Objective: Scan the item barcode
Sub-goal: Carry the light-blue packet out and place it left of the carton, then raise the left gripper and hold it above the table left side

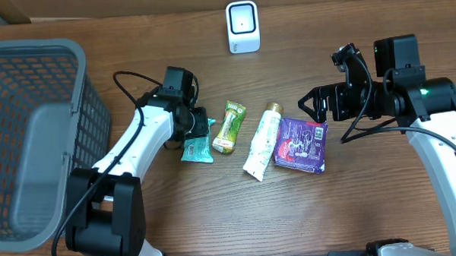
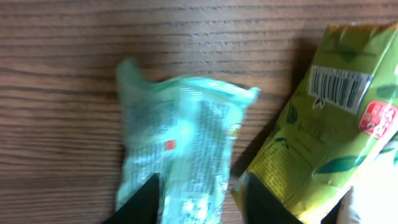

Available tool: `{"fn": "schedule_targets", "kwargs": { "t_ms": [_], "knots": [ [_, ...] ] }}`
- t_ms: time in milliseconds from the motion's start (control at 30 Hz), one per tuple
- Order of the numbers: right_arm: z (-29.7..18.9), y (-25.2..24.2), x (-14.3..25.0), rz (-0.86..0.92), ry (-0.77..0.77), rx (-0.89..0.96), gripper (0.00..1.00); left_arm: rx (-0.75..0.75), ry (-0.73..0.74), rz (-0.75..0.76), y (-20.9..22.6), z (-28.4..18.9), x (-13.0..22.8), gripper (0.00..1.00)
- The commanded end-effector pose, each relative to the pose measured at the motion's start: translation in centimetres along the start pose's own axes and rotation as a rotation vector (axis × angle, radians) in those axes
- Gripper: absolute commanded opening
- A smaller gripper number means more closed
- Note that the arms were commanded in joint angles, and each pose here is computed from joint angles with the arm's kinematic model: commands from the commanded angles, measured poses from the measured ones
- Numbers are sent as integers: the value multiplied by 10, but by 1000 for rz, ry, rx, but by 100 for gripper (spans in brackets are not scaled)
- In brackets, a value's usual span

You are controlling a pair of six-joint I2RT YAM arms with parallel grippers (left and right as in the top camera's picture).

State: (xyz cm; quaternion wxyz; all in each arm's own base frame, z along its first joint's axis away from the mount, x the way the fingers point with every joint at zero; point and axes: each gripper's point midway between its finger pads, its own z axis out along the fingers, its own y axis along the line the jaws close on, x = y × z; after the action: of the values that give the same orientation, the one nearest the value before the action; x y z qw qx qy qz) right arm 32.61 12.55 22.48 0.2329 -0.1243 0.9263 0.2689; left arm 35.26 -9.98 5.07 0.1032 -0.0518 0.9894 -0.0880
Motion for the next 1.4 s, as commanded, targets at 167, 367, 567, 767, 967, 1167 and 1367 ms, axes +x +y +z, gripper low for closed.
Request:
{"fn": "schedule_targets", "kwargs": {
  "t_ms": [167,367,567,767,967,1167,1367],
  "knots": [
    [1,1,0,-3,-2,-2,100,-9,-48,-19,-4,-14,-13,99],
    [0,1,-2,-7,-10,-2,100,21,-143,59,-23,-82,-44,99],
    [0,2,-4,-12,-18,-3,100,29,-283,125,-34,-175,-60,100],
    [0,2,-4,-12,-18,-3,100,-31,-374,106,-15,-233,-46,99],
    [0,2,-5,-15,-23,-3,100,-54,-444,105,10,-283,-11,100],
    [4,0,-7,-13,-22,-3,100,-39,-535,120,14,-319,18,100],
    [24,-13,0,129,43,5,100,-38,-537,120,16,-321,26,100]
  ]
}}
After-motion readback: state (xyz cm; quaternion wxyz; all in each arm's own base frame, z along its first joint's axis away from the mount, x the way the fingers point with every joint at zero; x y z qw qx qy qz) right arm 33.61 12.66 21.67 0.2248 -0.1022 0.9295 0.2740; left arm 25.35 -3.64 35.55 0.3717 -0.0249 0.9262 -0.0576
